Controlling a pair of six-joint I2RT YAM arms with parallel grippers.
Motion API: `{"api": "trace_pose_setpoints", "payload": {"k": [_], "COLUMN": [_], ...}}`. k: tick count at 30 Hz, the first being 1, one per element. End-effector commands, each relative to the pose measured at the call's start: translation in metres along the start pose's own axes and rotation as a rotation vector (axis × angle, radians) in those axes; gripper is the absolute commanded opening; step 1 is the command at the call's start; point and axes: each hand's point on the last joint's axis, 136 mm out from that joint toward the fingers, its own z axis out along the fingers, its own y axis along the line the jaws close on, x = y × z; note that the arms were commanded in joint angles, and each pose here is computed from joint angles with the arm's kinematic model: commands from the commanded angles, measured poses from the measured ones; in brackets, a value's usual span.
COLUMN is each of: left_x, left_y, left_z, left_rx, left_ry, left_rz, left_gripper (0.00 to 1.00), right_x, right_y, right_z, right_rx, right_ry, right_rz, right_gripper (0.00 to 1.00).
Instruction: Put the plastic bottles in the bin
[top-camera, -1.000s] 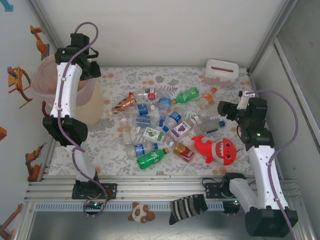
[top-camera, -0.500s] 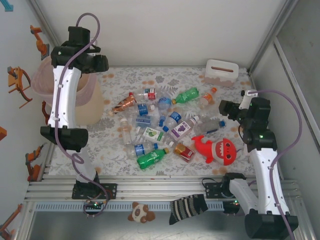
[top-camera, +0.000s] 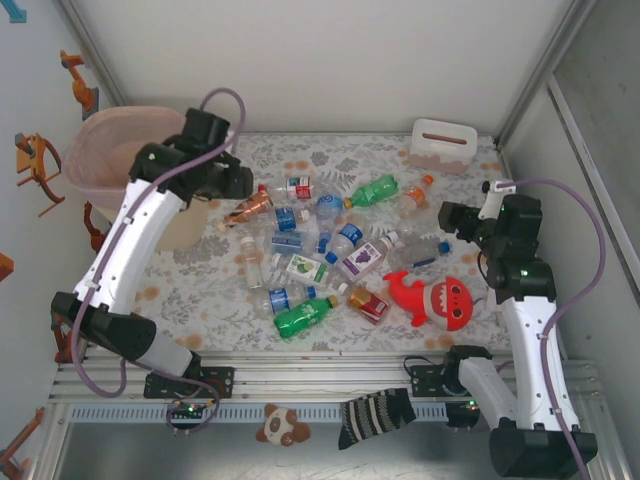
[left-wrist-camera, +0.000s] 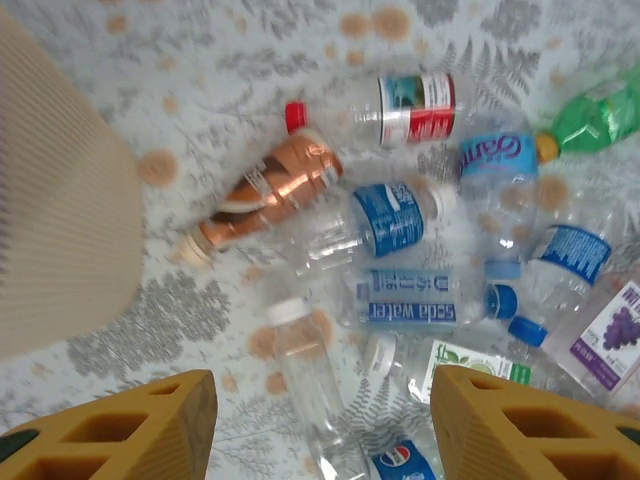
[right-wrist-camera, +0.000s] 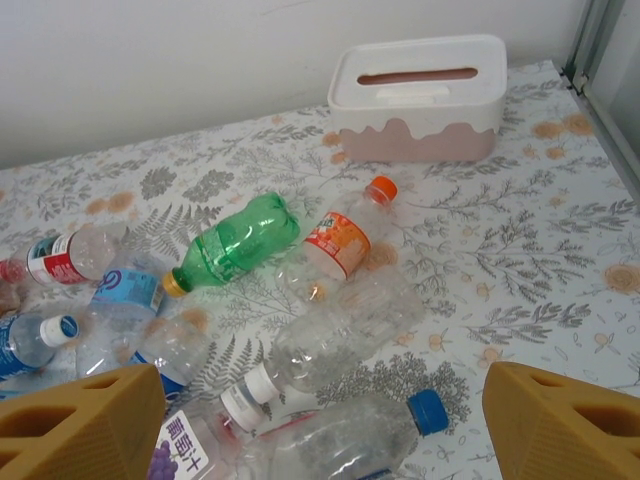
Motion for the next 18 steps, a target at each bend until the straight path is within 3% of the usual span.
{"api": "trace_pose_setpoints", "payload": {"k": [1, 5, 9, 18], "left_x": [0.011, 0.046, 0.084, 0.15], "left_y": [-0.009, -0.014, -0.005, -0.007], "left_z": [0.011, 0.042, 0.074, 0.129], "left_rx": [0.034, 0.063, -0.002, -0.047], "left_ry": [-0.052, 0.019, 0.115, 0.28], "left_rz": [-0.117, -0.2, -0.276, -0.317], "left_gripper": [0.59, 0.59, 0.56, 0.56], "right_x": [-0.005, -0.001, 0.002, 0.007], "right_y": [0.005, 0.005, 0.006, 0.004], "right_z": [-0.006, -0.006, -0.006, -0.007], "right_rx": [-0.011, -0.016, -0.019, -0.014], "right_ry": [-0.007, 0.003, 0.009, 0.015], "right_rz": [-0.019, -0.021, -0.021, -0.024], "right_gripper": [0.82, 0.82, 0.82, 0.82]}}
